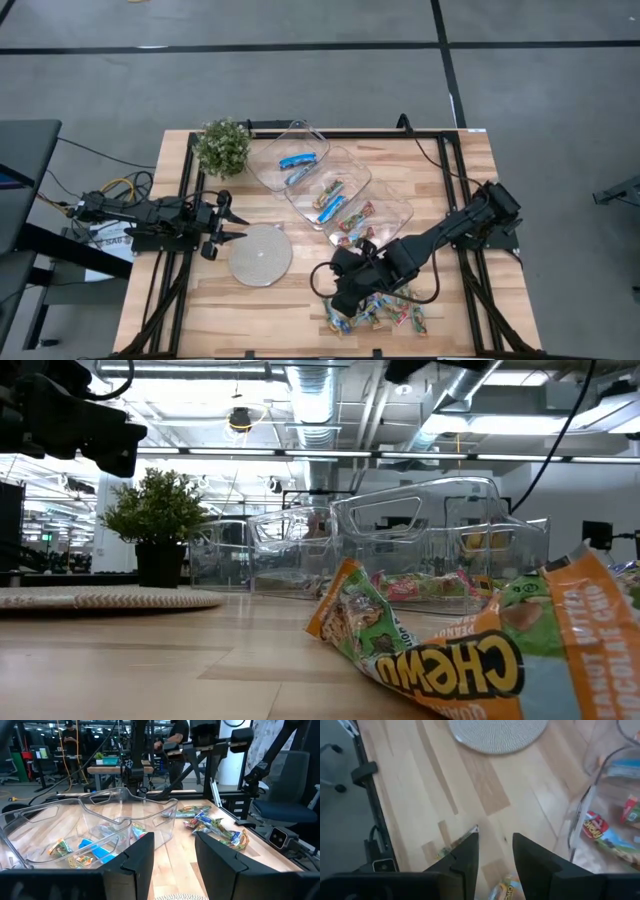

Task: Pick and place Granola Bars by type
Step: Put the yellow granola bar into the middle transparent bin

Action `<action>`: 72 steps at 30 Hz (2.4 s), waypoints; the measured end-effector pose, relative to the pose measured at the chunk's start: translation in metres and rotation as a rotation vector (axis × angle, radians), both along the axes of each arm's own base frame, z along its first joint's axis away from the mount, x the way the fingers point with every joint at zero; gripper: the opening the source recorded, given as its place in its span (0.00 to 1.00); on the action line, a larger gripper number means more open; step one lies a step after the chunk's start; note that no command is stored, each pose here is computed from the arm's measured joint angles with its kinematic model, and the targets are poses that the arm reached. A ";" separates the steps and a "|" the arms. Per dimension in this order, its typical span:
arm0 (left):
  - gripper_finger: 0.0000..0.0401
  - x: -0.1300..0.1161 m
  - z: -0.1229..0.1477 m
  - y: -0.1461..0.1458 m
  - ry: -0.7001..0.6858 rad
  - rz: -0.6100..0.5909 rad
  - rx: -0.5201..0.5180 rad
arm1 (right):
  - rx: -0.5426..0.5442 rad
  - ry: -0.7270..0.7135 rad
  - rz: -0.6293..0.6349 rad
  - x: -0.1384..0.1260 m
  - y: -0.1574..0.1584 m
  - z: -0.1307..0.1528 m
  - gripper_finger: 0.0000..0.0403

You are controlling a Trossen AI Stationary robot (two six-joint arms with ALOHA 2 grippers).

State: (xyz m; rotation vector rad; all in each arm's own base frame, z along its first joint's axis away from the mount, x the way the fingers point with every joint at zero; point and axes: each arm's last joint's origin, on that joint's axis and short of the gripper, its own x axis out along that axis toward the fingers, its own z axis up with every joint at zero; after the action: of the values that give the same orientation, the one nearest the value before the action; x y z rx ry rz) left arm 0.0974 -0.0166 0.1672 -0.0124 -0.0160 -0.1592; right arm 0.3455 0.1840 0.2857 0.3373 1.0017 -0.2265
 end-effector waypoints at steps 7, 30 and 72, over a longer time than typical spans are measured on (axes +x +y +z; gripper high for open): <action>0.34 0.000 0.000 0.000 0.000 -0.001 0.000 | 0.001 -0.007 -0.002 0.001 0.001 0.008 0.28; 0.34 0.000 0.000 0.000 0.000 0.000 0.000 | -0.015 0.105 -0.116 0.012 -0.007 -0.018 0.28; 0.34 0.000 0.000 0.000 0.000 0.000 0.000 | 0.175 0.251 -0.129 0.050 0.050 -0.103 0.36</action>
State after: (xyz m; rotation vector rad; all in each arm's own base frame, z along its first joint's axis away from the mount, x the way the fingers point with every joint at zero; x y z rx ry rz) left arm 0.0974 -0.0166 0.1671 -0.0128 -0.0161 -0.1595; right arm 0.3953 0.2340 0.1829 0.5437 1.2525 -0.3039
